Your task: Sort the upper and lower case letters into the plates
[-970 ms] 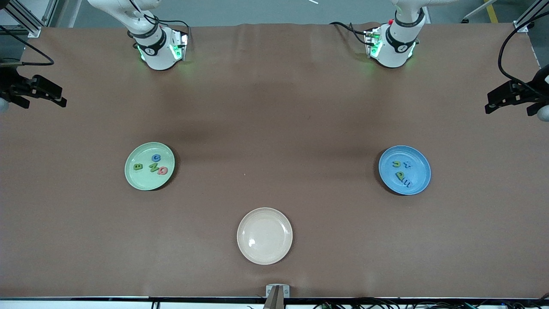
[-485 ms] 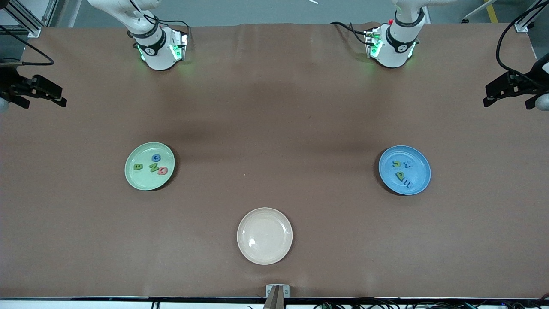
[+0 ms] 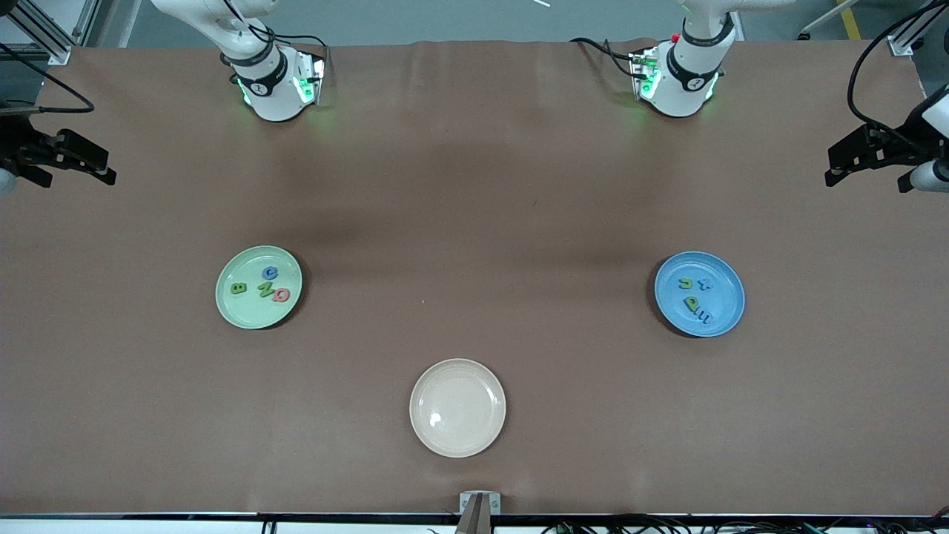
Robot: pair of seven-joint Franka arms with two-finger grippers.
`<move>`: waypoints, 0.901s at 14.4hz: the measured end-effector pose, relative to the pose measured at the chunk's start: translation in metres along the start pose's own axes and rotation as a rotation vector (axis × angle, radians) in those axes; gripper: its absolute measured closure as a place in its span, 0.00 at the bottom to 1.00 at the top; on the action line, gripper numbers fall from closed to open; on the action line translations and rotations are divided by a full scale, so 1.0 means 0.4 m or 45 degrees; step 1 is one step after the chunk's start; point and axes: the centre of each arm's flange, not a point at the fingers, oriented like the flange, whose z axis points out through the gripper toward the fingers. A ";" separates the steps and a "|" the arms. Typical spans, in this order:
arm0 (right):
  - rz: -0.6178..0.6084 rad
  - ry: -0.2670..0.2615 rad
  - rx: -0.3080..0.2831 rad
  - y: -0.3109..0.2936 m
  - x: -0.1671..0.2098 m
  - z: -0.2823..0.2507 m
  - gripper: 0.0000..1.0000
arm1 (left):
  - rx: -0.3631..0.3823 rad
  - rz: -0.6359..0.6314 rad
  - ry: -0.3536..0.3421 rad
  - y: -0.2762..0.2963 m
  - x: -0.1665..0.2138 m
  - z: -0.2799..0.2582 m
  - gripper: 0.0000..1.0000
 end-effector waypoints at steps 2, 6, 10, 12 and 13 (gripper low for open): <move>0.000 -0.005 0.000 0.000 -0.001 0.001 0.00 | 0.000 -0.005 0.001 -0.005 0.000 -0.001 0.00; 0.000 -0.009 0.001 0.000 -0.002 0.002 0.00 | 0.000 -0.072 0.004 -0.007 -0.001 -0.003 0.00; 0.000 -0.009 0.001 0.000 -0.002 0.002 0.00 | 0.000 -0.179 0.004 -0.006 0.000 -0.003 0.00; 0.000 -0.009 0.001 0.000 -0.002 0.002 0.00 | 0.000 -0.184 0.004 -0.006 0.000 -0.003 0.00; 0.000 -0.009 0.001 0.000 -0.002 0.002 0.00 | 0.000 -0.184 0.004 -0.006 0.000 -0.003 0.00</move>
